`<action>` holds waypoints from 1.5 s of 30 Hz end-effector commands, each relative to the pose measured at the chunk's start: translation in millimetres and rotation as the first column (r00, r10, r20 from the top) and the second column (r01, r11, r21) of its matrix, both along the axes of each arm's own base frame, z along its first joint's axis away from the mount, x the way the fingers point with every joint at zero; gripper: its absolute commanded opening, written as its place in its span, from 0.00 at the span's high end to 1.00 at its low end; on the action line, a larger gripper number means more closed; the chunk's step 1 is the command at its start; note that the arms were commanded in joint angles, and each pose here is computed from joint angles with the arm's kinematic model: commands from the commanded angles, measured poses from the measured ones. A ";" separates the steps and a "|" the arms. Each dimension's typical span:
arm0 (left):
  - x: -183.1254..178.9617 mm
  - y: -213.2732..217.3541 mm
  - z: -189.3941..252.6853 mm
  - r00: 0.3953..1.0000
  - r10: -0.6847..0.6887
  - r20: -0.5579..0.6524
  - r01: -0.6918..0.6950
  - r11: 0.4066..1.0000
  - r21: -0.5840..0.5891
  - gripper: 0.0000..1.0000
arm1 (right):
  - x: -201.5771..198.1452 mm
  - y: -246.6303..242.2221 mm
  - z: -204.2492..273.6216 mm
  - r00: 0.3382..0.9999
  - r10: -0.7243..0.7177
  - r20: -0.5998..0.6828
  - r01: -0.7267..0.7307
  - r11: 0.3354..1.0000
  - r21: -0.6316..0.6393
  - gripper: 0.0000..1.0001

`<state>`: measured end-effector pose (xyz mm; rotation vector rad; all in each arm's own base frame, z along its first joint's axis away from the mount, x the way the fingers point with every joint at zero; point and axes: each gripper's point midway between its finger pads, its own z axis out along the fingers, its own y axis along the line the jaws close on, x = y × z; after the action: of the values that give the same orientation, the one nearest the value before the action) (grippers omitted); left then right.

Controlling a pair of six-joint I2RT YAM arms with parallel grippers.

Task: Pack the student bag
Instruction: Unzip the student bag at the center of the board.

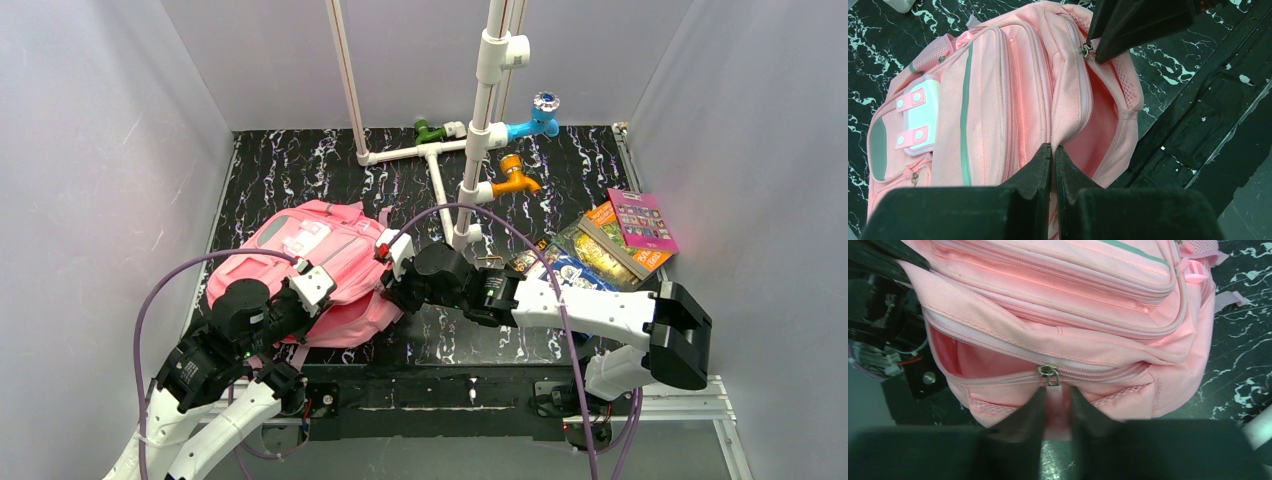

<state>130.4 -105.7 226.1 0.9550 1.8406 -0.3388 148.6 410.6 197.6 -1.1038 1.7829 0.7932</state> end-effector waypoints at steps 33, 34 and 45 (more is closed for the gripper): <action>40.2 -56.1 -36.4 0.968 -0.001 -0.250 -0.004 1.000 -0.021 0.67 | 11.6 -2.5 84.1 0.994 -0.108 -0.003 0.107 0.972 0.211 0.99; 42.7 -54.1 -39.3 0.971 -0.003 -0.238 0.004 1.000 0.004 0.69 | 11.5 -3.7 84.8 0.994 -0.110 -0.002 0.108 0.971 0.212 0.99; 90.6 -54.0 11.7 0.984 -0.081 0.156 0.064 0.992 0.109 0.99 | 2.6 -12.5 51.9 0.994 -0.104 -0.039 0.108 0.986 0.129 0.99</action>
<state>187.3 -170.1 201.2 1.0602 1.9201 -0.4220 161.8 400.3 220.0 -0.9467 1.8438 0.7674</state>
